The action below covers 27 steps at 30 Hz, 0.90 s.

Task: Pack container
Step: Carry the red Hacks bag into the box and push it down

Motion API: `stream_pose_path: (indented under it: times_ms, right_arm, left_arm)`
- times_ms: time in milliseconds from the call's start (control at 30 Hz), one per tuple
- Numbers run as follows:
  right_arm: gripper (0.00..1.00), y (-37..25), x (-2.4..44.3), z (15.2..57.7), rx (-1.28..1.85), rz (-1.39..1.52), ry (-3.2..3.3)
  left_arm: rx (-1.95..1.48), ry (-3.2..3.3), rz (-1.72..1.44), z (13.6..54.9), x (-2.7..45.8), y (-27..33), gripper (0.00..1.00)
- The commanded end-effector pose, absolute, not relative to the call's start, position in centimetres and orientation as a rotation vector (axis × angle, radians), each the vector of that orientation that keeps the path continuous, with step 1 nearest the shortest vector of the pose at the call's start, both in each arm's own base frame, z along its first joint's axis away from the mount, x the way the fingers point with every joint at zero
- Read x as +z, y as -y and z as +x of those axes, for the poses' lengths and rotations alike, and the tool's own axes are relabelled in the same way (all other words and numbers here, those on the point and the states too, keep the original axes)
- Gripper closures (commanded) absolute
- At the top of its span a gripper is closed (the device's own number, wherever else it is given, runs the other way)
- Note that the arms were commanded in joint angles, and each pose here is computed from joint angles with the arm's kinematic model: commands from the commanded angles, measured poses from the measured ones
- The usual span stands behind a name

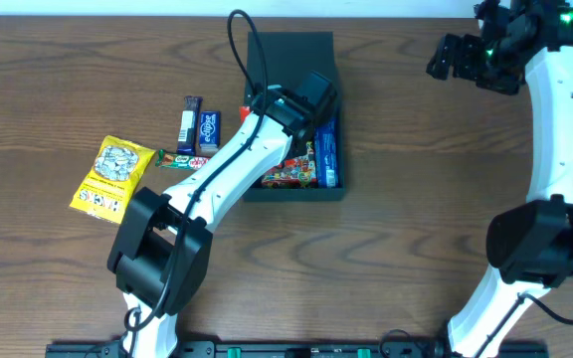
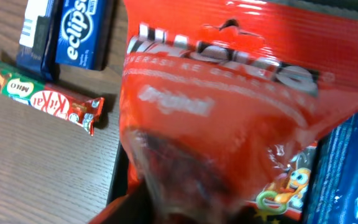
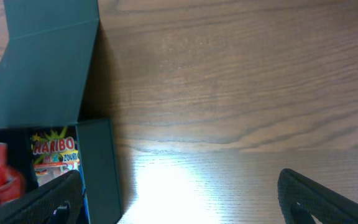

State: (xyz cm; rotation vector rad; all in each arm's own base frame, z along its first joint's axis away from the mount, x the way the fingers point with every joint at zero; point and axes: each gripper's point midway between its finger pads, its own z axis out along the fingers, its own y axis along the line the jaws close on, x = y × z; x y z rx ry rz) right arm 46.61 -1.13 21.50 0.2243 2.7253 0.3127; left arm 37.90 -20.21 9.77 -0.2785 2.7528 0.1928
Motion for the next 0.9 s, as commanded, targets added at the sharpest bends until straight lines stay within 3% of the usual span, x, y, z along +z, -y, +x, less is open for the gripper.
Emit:
stream_pose_path:
  times_ms: [0, 67, 167, 433, 467, 533, 567, 867]
  right_arm:
    - [0.01, 1.1, 22.9, 46.4, 0.315, 0.200, -2.694]
    - [0.01, 1.1, 22.9, 46.4, 0.315, 0.200, -2.696]
    - [0.01, 1.1, 22.9, 46.4, 0.316, 0.200, -2.697]
    - [0.01, 1.0, 22.9, 46.4, 0.317, 0.205, -2.696]
    - [0.02, 1.0, 22.9, 46.4, 0.317, 0.205, -2.696]
    - [0.02, 1.0, 22.9, 46.4, 0.317, 0.205, -2.696]
    - [0.02, 1.0, 22.9, 46.4, 0.317, 0.205, -2.696]
    - [0.01, 1.1, 22.9, 46.4, 0.316, 0.205, -2.696]
  left_arm:
    - [0.171, -2.742, -0.254, 37.8, 10.5, 20.4, 0.43]
    - [0.162, -2.735, -0.251, 38.0, 10.6, 20.5, 0.32]
    - [0.164, -2.734, -0.184, 38.2, 10.6, 20.7, 0.26]
    - [0.145, -2.688, -0.036, 39.5, 12.3, 21.5, 0.26]
    - [0.138, -2.677, -0.032, 39.8, 12.4, 21.6, 0.33]
    - [0.123, -2.659, -0.021, 40.3, 12.4, 21.9, 0.69]
    - [0.114, -2.650, -0.025, 40.6, 12.4, 22.0, 0.93]
    - [0.124, -2.653, -0.055, 42.0, 9.7, 21.7, 0.94]
